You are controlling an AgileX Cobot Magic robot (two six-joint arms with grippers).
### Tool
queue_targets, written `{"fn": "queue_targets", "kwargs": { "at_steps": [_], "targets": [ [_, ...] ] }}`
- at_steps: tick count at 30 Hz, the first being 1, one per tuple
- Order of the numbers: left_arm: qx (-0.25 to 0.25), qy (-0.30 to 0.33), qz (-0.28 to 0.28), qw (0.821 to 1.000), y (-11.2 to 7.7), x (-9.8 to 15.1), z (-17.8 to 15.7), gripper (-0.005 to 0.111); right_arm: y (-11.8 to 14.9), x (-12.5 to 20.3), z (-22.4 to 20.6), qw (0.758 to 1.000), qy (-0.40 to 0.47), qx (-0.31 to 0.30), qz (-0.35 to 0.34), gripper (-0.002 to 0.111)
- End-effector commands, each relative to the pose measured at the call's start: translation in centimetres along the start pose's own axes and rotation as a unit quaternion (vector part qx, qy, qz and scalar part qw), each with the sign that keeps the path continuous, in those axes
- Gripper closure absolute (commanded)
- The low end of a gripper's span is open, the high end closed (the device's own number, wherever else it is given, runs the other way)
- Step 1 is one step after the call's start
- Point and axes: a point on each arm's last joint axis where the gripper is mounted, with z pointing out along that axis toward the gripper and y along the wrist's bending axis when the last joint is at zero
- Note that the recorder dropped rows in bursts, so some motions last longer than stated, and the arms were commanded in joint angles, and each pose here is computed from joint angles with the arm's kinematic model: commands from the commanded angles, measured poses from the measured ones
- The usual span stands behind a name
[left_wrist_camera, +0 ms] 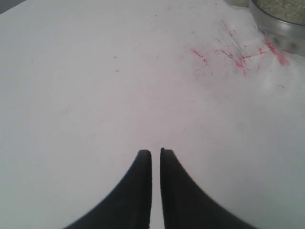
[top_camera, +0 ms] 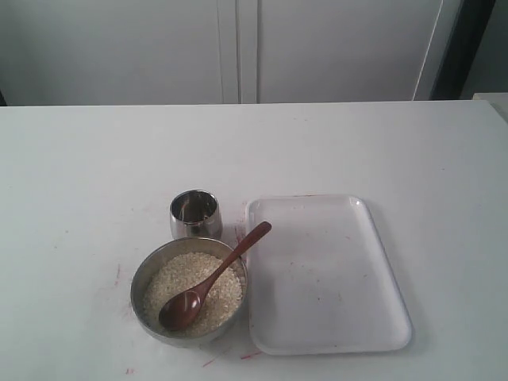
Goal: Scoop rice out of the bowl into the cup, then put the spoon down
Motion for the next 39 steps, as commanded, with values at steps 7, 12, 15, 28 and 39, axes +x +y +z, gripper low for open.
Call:
{"fn": "queue_targets", "kwargs": {
  "at_steps": [7, 12, 15, 28, 39],
  "targets": [
    [0.011, 0.029, -0.003, 1.0, -0.2, 0.7, 0.1, 0.092, -0.1, -1.8, -0.2, 0.995, -0.103, 0.005, 0.001, 0.108],
    [0.011, 0.029, -0.003, 1.0, -0.2, 0.7, 0.1, 0.092, -0.1, -2.1, -0.3, 0.993, -0.119, 0.002, 0.026, 0.108],
    [0.011, 0.029, -0.003, 1.0, -0.2, 0.7, 0.1, 0.092, -0.1, -2.4, -0.4, 0.986, -0.137, -0.007, 0.09, 0.108],
    [0.011, 0.029, -0.003, 1.0, -0.2, 0.7, 0.1, 0.092, -0.1, -2.6, -0.4, 0.936, -0.143, -0.042, 0.319, 0.108],
    [0.011, 0.029, -0.003, 1.0, -0.2, 0.7, 0.1, 0.092, -1.7, -6.6, 1.6, 0.954, 0.083, 0.047, 0.283, 0.108]
  ]
}}
